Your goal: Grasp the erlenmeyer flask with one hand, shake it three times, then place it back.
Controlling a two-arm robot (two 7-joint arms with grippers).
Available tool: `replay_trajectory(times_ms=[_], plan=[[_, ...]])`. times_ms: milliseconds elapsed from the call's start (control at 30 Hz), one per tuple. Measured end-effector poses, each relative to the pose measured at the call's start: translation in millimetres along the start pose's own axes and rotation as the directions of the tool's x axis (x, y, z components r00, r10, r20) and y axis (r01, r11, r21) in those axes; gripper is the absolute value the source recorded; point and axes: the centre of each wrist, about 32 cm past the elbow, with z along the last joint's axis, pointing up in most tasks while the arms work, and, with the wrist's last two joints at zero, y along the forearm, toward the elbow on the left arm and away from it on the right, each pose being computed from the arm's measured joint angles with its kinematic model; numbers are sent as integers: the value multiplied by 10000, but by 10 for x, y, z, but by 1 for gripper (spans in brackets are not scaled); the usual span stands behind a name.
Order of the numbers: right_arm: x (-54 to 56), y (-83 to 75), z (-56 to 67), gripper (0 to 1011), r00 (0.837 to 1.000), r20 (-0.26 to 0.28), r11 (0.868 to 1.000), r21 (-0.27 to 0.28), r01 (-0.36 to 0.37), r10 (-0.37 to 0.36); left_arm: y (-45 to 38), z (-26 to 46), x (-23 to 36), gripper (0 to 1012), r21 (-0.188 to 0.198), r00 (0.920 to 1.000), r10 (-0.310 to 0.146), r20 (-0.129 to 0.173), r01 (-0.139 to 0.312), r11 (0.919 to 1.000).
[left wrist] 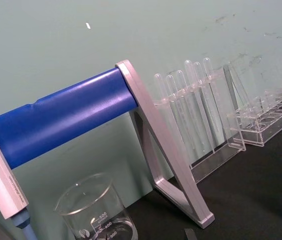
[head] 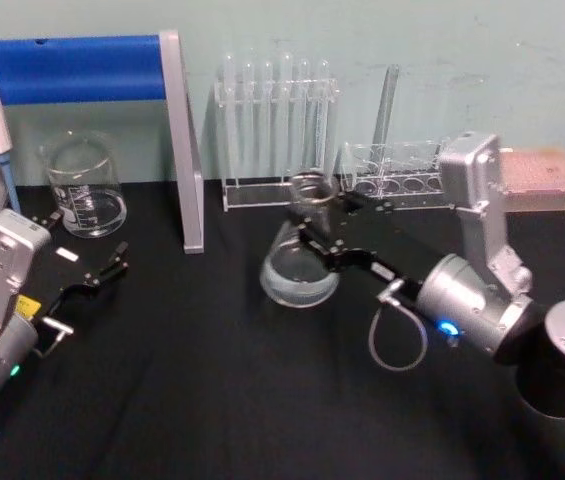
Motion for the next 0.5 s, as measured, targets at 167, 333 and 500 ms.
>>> replay_trajectory(times_ms=[167, 333, 500], plan=[[-77, 132, -5, 448, 9967, -70, 9967, 48, -813, 813, 0, 0, 0, 1001, 0, 10000, -1, 0, 1, 10000], [-91, 166, -7, 448, 9953, -109, 9953, 96, -962, 963, 0, 0, 0, 1001, 1, 10000, 0, 0, 0, 10000], [-33, 101, -4, 448, 9990, -77, 9989, 140, -437, 438, 0, 0, 0, 1001, 0, 10000, 0, 0, 0, 10000]])
